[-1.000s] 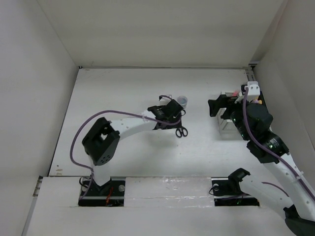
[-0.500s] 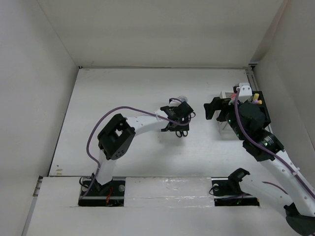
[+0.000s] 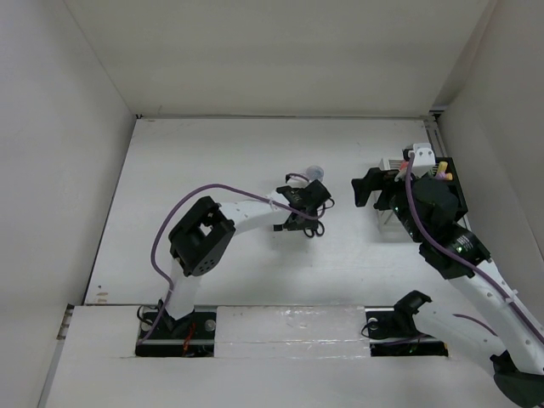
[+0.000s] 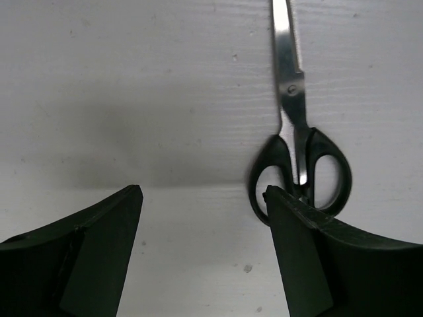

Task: Sort the stationery into containers
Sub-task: Pick up the scissors from the center of the board.

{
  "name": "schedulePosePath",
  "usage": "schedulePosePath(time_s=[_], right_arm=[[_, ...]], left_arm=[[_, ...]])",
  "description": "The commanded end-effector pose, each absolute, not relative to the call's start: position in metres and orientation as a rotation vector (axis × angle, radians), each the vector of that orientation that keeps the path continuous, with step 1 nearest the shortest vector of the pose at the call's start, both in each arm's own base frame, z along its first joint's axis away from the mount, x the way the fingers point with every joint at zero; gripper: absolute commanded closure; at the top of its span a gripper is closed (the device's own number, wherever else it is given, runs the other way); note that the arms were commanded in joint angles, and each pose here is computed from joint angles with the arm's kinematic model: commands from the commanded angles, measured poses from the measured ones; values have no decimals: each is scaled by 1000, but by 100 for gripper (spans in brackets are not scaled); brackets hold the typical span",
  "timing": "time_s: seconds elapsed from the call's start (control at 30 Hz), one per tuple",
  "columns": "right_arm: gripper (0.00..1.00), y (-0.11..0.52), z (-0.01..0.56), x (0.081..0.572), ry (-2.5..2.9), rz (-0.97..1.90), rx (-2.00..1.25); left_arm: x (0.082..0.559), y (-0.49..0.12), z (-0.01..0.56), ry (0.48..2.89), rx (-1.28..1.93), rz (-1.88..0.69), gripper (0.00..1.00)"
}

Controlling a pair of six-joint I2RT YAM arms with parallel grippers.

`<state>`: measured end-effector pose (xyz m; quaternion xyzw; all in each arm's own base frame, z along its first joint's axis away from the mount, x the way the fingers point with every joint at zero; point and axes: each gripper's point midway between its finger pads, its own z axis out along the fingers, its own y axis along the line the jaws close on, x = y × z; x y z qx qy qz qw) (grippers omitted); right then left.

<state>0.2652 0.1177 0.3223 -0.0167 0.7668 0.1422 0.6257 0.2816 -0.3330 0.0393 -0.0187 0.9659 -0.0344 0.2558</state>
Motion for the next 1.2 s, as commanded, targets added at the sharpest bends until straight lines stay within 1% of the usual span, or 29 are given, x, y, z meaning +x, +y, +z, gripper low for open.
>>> schedulePosePath(time_s=[0.0, 0.1, 0.17, 0.3, 0.33, 0.37, 0.4, 0.43, 0.5, 0.53, 0.57, 0.7, 0.77, 0.8, 0.87, 0.9, 0.97, 1.0, 1.1, 1.17], right_arm=[[0, 123, 333, 265, 1717, 370, -27], [0, 125, 335, 265, 1709, 381, -31], [0, 126, 335, 265, 1710, 390, -40], [0, 126, 335, 265, 1710, 390, -40], [0, 126, 335, 265, 1710, 390, -40], [0, 126, 335, 265, 1710, 390, -40], [0, 127, 337, 265, 1702, 394, -37], [0, 127, 333, 266, 1710, 390, -40], [0, 127, 333, 266, 1710, 390, -40], [0, 127, 333, 266, 1710, 390, -40], [0, 126, 335, 264, 1702, 394, -37], [0, 125, 342, 259, 1680, 419, -32], [0, 121, 345, 258, 1671, 416, -22], [0, 123, 344, 257, 1672, 424, -29], [0, 130, 347, 257, 1654, 461, -66], [0, 133, 341, 258, 1661, 472, -78], [0, 139, 350, 256, 1620, 524, -106], [0, 147, 340, 255, 1631, 561, -147], [0, 163, 351, 249, 1554, 664, -205], [0, 175, 346, 250, 1559, 715, -247]], left_arm=[[277, -318, 26, 2635, -63, -4, 29], [276, -322, 15, 2658, -56, -14, 29], [274, -322, 10, 2672, -39, -5, 31], [269, -322, 3, 2695, -33, -8, 31], [271, -323, 3, 2690, -20, -15, 47], [271, -323, 3, 2690, -20, -15, 47], [269, -321, 1, 2695, -18, -5, 63], [267, -318, -2, 2701, -16, 7, 70], [266, -316, -2, 2699, -17, 2, 80], [264, -317, -5, 2706, -15, -6, 87], [262, -316, -10, 2711, 16, -15, 100], [247, -310, -29, 2769, 46, -24, 100], [239, -309, -23, 2754, 52, -38, 100], [231, -311, -6, 2718, 54, -80, 100], [230, -303, 18, 2620, 9, -58, 100], [222, -309, 49, 2553, 16, -120, 100], [218, -291, 70, 2460, -7, -75, 100], [215, -290, 80, 2430, -4, -95, 100], [210, -271, 113, 2359, -15, -158, 100], [212, -264, 126, 2306, -26, -193, 100]])
